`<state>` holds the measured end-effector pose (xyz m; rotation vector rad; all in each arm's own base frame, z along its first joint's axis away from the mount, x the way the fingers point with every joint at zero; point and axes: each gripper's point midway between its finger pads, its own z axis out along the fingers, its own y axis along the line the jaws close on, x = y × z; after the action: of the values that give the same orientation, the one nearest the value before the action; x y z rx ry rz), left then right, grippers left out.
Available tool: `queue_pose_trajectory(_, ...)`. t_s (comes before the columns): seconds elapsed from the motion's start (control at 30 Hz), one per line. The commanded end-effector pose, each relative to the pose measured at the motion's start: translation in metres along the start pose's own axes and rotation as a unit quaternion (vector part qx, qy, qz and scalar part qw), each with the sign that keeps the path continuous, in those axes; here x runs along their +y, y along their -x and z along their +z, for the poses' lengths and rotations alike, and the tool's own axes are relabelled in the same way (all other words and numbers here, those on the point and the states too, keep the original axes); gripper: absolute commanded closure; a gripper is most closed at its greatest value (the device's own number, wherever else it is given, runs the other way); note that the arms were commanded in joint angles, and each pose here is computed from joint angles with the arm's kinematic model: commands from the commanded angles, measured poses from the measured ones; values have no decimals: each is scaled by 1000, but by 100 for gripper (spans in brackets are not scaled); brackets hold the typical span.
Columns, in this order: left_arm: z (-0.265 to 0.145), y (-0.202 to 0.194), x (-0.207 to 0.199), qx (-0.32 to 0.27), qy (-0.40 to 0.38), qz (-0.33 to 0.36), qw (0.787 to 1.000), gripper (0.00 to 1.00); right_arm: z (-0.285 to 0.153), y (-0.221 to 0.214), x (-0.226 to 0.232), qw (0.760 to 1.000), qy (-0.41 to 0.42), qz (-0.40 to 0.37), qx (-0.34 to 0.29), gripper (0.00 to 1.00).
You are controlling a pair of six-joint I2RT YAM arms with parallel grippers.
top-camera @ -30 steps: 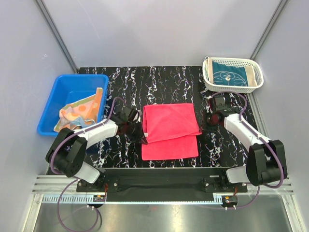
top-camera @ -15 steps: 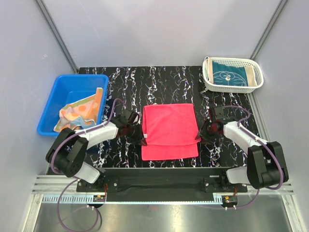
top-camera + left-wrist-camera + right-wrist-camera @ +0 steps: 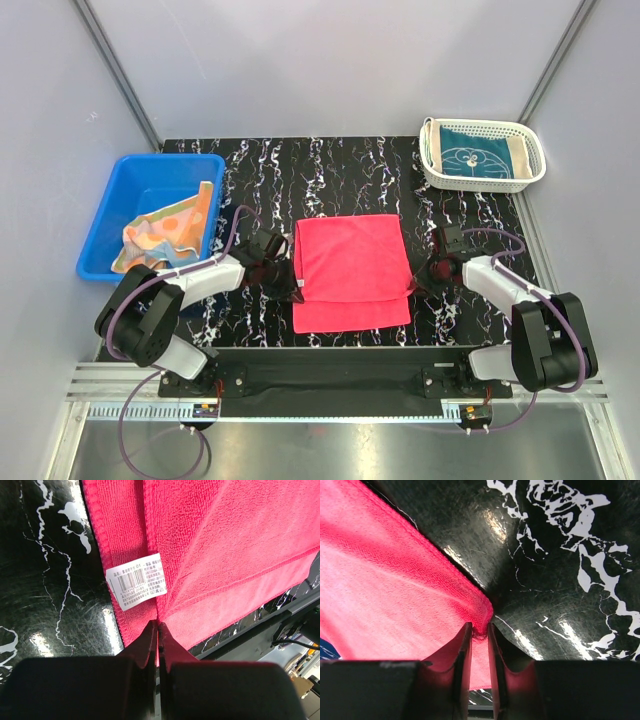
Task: Fold and stack the towels
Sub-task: Fold the towel
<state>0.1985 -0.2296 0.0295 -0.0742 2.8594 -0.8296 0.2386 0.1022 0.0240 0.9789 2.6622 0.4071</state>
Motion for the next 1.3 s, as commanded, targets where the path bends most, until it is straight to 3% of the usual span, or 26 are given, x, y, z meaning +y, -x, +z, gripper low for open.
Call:
queue_pose_trajectory(0.0, -1, 9, -5, -22, -7, 16, 1000, 100, -1, 7, 4, 1000, 10, 7, -25, 76)
queue_pose_trajectory(0.2, -2, 9, -4, -23, -3, 14, 1000, 100, 3, 0, 3, 1000, 16, 9, -9, 74)
queue_pose_trajectory(0.3, -4, 9, -5, -25, -2, 11, 1000, 100, -2, 4, 7, 1000, 23, -3, -17, 100)
queue_pose_trajectory(0.47, -24, 34, -18, -52, 24, 18, 998, 100, -37, 28, 47, 995, 74, -45, -49, 100)
queue_pose_trajectory(0.7, -105, 88, -63, -139, 39, 35, 989, 100, -99, 50, 99, 982, 139, -104, -72, 100)
queue_pose_trajectory(0.9, -103, 51, -55, -122, 8, 23, 992, 100, -88, 14, 75, 983, 151, -100, -24, 100)
queue_pose_trajectory(1.07, -63, 2, -28, -82, -16, 1, 996, 100, -63, -20, 34, 987, 136, -82, 6, 100)
queue_pose_trajectory(1.27, -34, -25, -17, -44, -42, -12, 998, 100, -40, -43, 7, 989, 114, -83, 36, 100)
